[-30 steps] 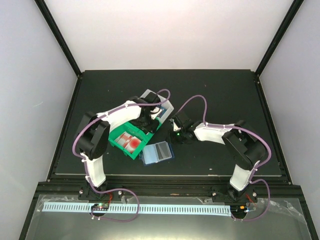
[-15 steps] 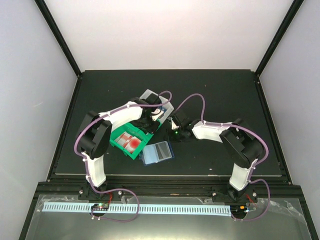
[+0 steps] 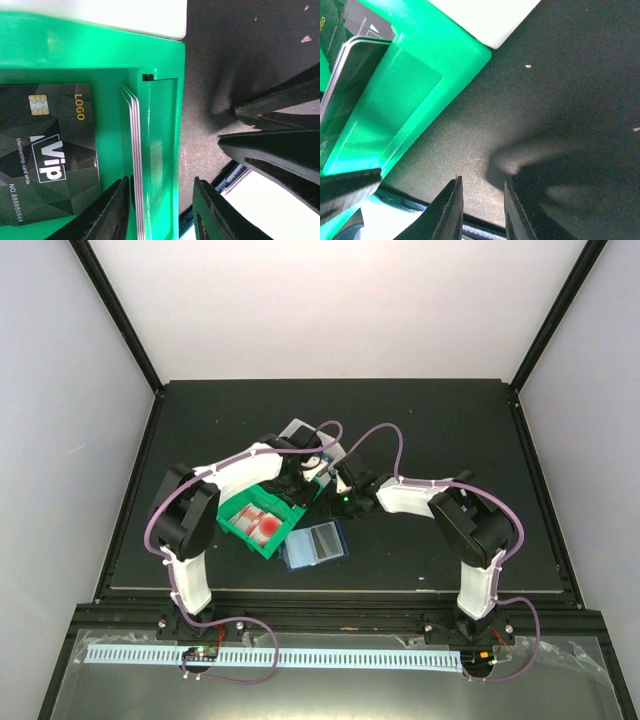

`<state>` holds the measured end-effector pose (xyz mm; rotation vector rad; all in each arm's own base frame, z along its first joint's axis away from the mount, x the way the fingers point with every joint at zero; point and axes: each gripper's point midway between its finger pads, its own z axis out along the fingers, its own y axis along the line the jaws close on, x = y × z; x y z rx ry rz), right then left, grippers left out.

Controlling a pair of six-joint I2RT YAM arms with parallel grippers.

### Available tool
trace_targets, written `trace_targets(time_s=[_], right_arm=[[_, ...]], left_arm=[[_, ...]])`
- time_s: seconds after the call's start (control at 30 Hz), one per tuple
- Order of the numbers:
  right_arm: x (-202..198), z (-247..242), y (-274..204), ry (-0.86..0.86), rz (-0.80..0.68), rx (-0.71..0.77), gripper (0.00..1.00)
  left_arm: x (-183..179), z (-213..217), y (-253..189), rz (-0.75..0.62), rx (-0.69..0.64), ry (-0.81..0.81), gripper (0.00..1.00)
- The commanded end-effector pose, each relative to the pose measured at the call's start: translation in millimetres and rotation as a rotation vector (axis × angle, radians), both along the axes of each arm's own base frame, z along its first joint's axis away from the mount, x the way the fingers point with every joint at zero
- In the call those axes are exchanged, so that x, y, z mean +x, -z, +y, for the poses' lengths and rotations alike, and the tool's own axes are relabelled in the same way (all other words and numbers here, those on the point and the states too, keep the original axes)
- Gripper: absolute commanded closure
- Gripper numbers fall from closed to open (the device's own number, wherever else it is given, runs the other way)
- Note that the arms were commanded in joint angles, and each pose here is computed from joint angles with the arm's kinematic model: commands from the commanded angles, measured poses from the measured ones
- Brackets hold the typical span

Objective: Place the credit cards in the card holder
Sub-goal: Pick up the credit card from the storage box.

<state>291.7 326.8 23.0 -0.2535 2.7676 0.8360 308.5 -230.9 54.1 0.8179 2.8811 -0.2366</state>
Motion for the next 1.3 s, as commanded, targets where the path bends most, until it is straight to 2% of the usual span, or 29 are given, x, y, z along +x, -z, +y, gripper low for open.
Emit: trace_targets(time_s=[0.0, 0.13, 0.3, 0.57, 0.97, 1.27], right_arm=[[10, 11, -2, 0.014, 0.002, 0.044, 0.74], [10, 11, 0, 0.021, 0.009, 0.047, 0.75], [8, 10, 3, 0.023, 0.016, 0.046, 0.75], [8, 10, 3, 0.024, 0.016, 0.044, 0.75], [7, 11, 3, 0.017, 0.022, 0.049, 0.75], [6, 10, 4, 0.017, 0.023, 0.048, 0.75]], left_arm=[[-5, -4, -18, -0.010, -0.042, 0.021, 0.63], [-6, -5, -20, -0.009, -0.052, 0.018, 0.66], [-7, -3, -19, -0.004, -0.045, 0.013, 0.76], [-7, 0, -22, -0.008, -0.048, -0.001, 0.81], [-15, -6, -25, 0.027, -0.101, 0.025, 0.82], [-13, -1, -21, 0.026, -0.081, 0.009, 0.90]])
